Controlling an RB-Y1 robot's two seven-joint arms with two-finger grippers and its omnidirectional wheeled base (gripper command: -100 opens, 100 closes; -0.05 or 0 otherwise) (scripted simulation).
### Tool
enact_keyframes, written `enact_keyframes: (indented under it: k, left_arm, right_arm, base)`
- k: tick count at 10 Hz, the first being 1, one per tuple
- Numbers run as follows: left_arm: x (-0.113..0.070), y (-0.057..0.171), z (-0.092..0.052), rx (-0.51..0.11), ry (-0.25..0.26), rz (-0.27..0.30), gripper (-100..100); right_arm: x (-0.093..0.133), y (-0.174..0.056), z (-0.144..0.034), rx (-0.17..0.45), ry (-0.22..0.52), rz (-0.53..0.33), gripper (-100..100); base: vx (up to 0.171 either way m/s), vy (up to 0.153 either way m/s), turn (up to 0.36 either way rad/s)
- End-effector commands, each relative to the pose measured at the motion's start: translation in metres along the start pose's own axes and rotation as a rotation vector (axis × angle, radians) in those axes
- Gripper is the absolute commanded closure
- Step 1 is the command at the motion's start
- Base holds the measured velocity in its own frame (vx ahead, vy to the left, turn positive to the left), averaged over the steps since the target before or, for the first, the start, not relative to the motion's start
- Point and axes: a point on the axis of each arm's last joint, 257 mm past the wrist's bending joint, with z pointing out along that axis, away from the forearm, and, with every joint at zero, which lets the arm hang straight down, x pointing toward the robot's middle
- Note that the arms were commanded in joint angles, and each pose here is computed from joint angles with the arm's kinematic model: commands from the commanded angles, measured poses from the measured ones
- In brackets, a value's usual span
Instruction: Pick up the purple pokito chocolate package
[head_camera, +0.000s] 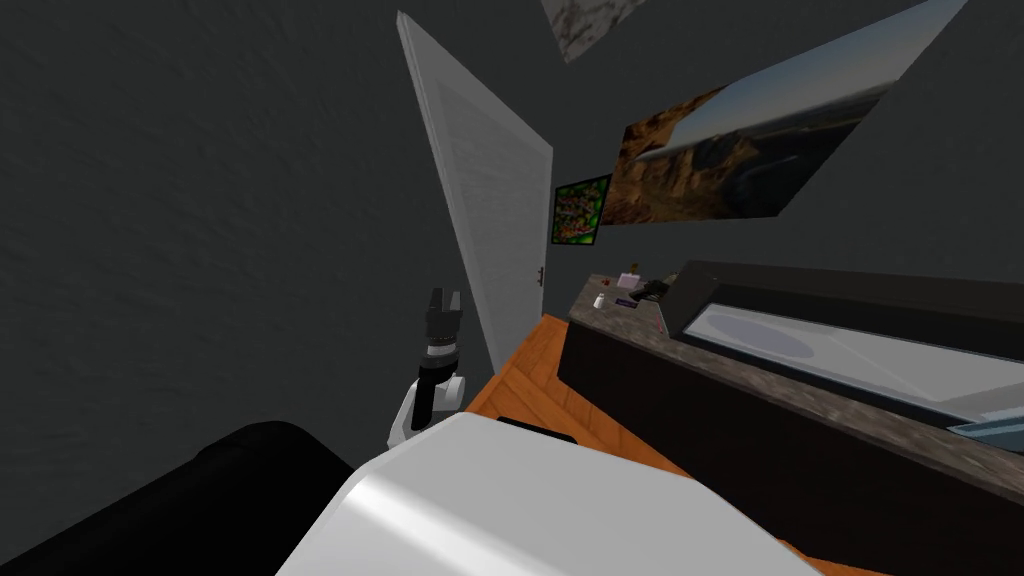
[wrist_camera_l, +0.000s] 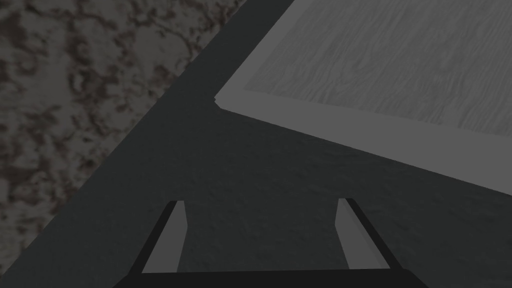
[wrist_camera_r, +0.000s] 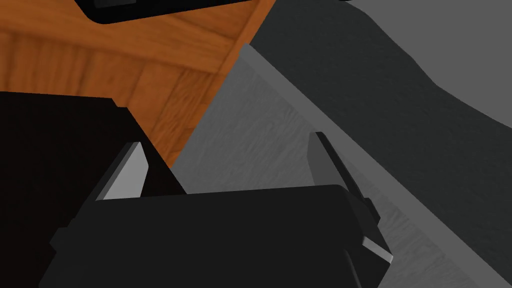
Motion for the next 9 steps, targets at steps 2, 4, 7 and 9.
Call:
enact_keyframes:
  k: [2, 4, 7, 9]
  left_arm:
    - [0.0, 0.0, 0.0, 0.0, 0.0, 0.0, 0]
    - [0.0, 0.0, 0.0, 0.0, 0.0, 0.0, 0]
    - [0.0, 0.0, 0.0, 0.0, 0.0, 0.0, 0]
    - [0.0, 0.0, 0.0, 0.0, 0.0, 0.0, 0]
  right_arm:
    - [0.003, -0.046, -0.041, 0.103, 0.064, -0.06, -100]
    - [-0.001, -0.079, -0.079, 0.186, 0.113, -0.11, -100]
    - [-0.009, -0.113, -0.124, 0.28, 0.163, -0.162, -100]
    - [-0.018, -0.138, -0.161, 0.356, 0.202, -0.207, -100]
  base:
    - [0.044, 0.072, 0.154]
    - [0.059, 0.064, 0.128]
    - [0.075, 0.047, 0.146]
    - [0.109, 0.052, 0.16]
